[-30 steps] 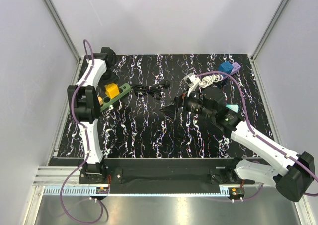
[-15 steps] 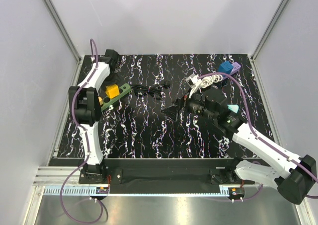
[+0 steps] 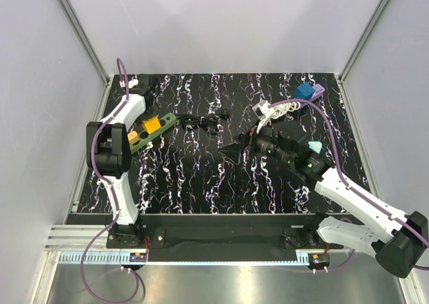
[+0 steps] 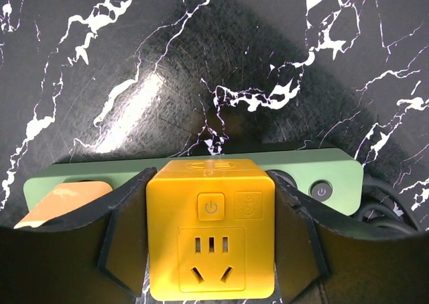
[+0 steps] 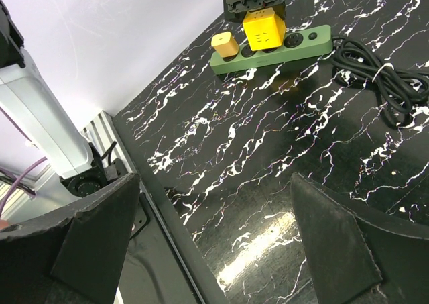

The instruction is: Insert the plug

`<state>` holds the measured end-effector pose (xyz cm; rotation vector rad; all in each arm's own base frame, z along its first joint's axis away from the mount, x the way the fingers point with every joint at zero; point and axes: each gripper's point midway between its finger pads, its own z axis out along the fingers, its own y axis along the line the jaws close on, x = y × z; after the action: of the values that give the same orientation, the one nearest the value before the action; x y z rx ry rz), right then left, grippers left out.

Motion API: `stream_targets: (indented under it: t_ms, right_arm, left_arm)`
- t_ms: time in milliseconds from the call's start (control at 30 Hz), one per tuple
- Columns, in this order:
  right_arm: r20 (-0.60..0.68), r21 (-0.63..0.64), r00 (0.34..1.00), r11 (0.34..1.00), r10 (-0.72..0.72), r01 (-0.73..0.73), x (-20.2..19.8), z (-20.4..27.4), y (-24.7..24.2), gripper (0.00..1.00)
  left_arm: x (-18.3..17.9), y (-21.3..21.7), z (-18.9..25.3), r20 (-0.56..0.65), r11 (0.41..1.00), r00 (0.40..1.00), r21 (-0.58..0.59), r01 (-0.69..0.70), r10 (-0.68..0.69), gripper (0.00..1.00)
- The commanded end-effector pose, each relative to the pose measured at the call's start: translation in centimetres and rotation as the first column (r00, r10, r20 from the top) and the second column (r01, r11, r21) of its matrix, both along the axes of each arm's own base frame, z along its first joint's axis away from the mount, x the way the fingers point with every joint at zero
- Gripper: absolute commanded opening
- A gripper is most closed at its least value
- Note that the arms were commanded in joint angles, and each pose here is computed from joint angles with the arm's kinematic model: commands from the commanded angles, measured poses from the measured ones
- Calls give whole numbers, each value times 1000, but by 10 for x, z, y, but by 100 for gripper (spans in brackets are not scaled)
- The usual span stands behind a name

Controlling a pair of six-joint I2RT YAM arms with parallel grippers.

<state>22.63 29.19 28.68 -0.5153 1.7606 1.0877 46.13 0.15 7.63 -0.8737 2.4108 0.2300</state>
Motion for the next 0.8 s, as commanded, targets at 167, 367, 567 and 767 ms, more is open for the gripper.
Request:
stream_targets:
  t_ms: [167, 367, 567, 767]
  right_arm:
    - [33, 20, 999, 999, -26, 25, 5, 9, -1, 100]
    - [45, 28, 999, 999, -30, 29, 0, 12, -7, 100]
    - [50, 26, 998, 999, -41, 39, 0, 12, -10, 100]
    - [54, 28, 998, 999, -40, 39, -2, 14, -12, 100]
  left_arm:
    - [-66, -30, -59, -272, 997, 959, -20, 71, -74, 0]
    - [-75, -30, -65, -282, 998, 958, 11, 63, -58, 0]
    - [-81, -40, -64, -286, 996, 955, 8, 90, -84, 0]
    - [-85, -42, -60, -280, 995, 955, 9, 99, -92, 0]
